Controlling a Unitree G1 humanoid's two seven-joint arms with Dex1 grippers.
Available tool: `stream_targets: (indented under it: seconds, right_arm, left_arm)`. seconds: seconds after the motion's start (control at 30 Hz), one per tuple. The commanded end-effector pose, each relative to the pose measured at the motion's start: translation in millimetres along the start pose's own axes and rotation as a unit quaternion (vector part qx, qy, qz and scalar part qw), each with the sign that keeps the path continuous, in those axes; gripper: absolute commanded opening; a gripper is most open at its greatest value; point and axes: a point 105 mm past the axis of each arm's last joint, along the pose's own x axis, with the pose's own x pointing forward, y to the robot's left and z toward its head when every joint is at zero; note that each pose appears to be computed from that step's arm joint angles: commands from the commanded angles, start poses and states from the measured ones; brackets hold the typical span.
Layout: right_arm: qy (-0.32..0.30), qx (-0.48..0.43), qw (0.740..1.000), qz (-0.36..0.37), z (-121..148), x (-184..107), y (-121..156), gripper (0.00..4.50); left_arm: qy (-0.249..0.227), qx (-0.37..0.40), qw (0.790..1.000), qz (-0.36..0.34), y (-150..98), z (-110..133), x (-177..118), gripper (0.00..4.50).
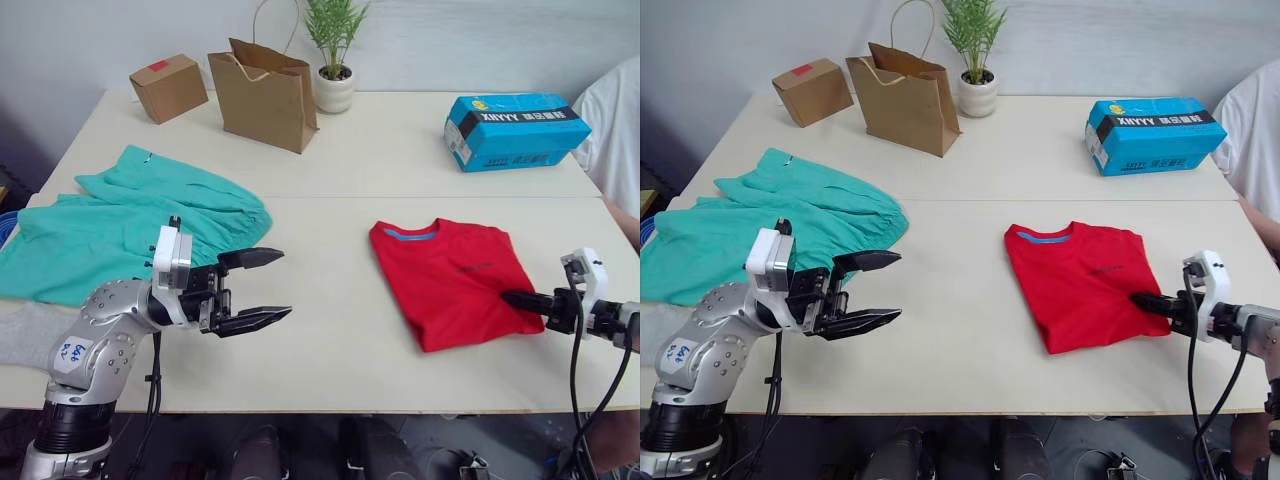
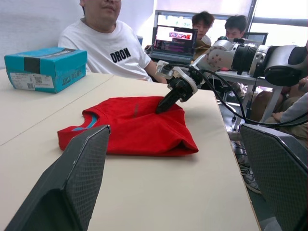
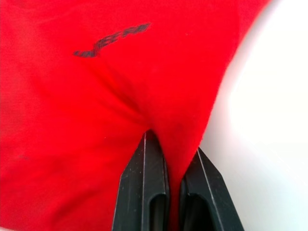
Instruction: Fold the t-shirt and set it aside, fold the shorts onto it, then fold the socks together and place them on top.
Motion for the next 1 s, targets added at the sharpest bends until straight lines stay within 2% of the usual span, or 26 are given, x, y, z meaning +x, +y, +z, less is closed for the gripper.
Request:
stream_targets:
  seconds: [0.03,0.13,0.27,0.33,0.4,0.6,0.7,0.73,0.87,1.0]
  right_arm:
    - [-0.002,-0.027,0.998,-0.057,5.3,-19.9,-27.3,0.05]
    - [-0.001,-0.048,0.996,-0.081,7.8,-27.7,-40.0,0.05]
    - [-0.019,0.018,0.997,-0.071,14.7,-39.4,-43.7,0.05]
    - [-0.013,0.011,0.997,-0.072,14.9,-44.9,-45.5,0.05]
    - [-0.01,-0.007,0.994,-0.111,12.1,-52.7,-57.2,0.05]
    - [-0.02,-0.009,0.989,-0.148,1.7,-57.7,-69.0,0.05]
    - [-0.015,0.005,0.994,-0.113,-3.7,-53.2,-58.8,0.05]
    - [-0.025,-0.016,0.995,-0.098,-0.5,-50.5,-53.9,0.05]
    - [-0.049,-0.016,0.993,-0.103,7.0,-51.5,-49.9,0.05]
    - [-0.036,-0.069,0.991,-0.11,12.4,-64.8,-47.8,1.01]
  left_arm:
    - [0.001,0.014,1.0,-0.005,2.1,1.2,-0.9,4.5]
    - [0.005,0.015,1.0,-0.004,3.6,-0.5,-3.2,4.5]
    - [0.016,0.009,1.0,0.005,3.3,-3.4,-10.8,4.5]
    - [0.022,0.009,1.0,0.008,2.5,-4.8,-15.3,4.5]
    - [0.026,0.01,1.0,0.015,3.2,-6.3,-19.0,4.5]
    - [0.027,0.013,0.999,0.019,1.3,-7.8,-19.4,4.5]
    - [0.03,0.006,0.999,0.014,-1.4,-8.9,-19.7,4.5]
    - [0.03,0.003,0.999,0.012,-2.1,-8.9,-19.3,4.5]
    - [0.031,-0.01,0.999,0.0,-4.9,-8.9,-18.2,4.5]
    - [0.033,-0.008,0.999,-0.003,-3.6,-9.7,-17.8,4.5]
